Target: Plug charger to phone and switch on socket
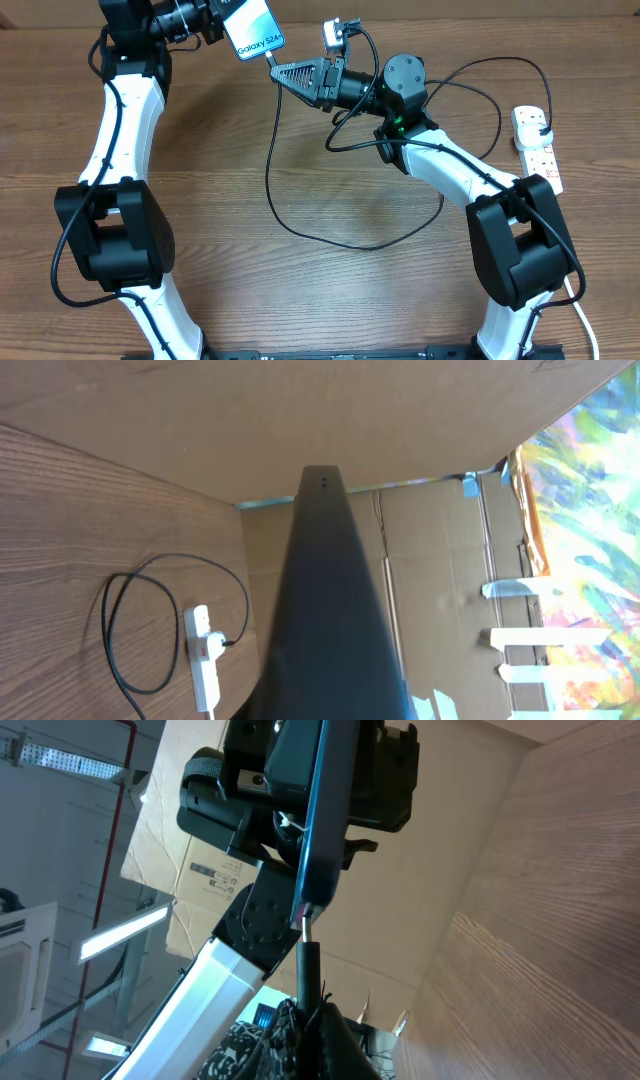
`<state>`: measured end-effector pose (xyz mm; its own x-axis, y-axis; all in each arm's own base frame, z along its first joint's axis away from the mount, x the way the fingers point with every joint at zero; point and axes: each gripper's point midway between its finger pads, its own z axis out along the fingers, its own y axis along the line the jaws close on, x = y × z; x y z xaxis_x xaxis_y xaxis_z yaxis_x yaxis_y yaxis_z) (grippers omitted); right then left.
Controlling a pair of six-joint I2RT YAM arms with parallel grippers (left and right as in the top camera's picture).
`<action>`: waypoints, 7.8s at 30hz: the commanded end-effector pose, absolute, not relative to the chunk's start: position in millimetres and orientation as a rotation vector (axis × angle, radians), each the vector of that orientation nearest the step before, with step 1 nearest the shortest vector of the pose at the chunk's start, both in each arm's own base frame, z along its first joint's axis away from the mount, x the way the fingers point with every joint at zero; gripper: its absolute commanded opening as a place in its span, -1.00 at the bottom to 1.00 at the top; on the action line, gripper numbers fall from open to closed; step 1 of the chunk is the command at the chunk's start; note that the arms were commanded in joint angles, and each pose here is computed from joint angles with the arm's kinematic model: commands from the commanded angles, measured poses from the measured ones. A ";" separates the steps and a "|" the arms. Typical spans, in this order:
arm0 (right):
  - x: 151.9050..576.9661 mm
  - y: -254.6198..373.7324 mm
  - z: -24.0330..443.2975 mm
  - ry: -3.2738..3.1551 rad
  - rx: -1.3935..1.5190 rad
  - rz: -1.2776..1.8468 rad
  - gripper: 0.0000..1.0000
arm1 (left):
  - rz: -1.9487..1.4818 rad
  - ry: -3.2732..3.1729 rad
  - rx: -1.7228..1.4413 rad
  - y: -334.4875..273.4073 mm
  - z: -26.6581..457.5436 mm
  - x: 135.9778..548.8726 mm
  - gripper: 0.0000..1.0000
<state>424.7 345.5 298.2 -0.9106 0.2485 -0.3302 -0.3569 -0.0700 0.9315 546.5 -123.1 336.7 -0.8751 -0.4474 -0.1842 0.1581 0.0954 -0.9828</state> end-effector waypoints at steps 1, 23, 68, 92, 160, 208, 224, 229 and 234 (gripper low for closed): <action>433.0 337.2 322.1 1.732 -0.077 1.998 -0.92 | -1.910 1.978 -0.204 -135.9 346.9 529.5 -0.92; 431.5 337.7 321.7 1.737 -0.087 2.003 -0.92 | -1.888 1.974 -0.076 -157.7 346.7 522.7 -0.92; 420.7 342.2 311.5 1.806 -0.155 2.020 -0.92 | -1.851 1.955 -0.020 -155.7 346.8 522.8 -0.91; 403.6 347.4 307.9 1.847 -0.261 2.061 -0.92 | -1.904 1.975 0.169 -150.6 346.9 499.9 -0.92; 406.7 347.7 305.0 1.833 -0.279 2.018 -0.92 | -1.833 1.926 0.266 -175.0 346.8 500.8 -0.91; 384.8 353.3 298.9 1.881 -0.416 2.063 -0.92 | -1.864 1.935 0.307 -137.5 347.1 492.3 -0.92; 368.9 366.7 296.1 1.900 -0.477 2.089 -0.92 | -1.784 1.912 0.159 -127.4 346.9 514.8 -0.91; 370.3 367.2 297.8 1.888 -0.469 2.083 -0.92 | -1.812 1.922 0.201 -136.1 346.9 508.1 -0.92; 371.9 365.8 302.6 1.855 -0.477 2.074 -0.92 | -1.834 1.929 0.238 -138.6 346.9 502.2 -0.92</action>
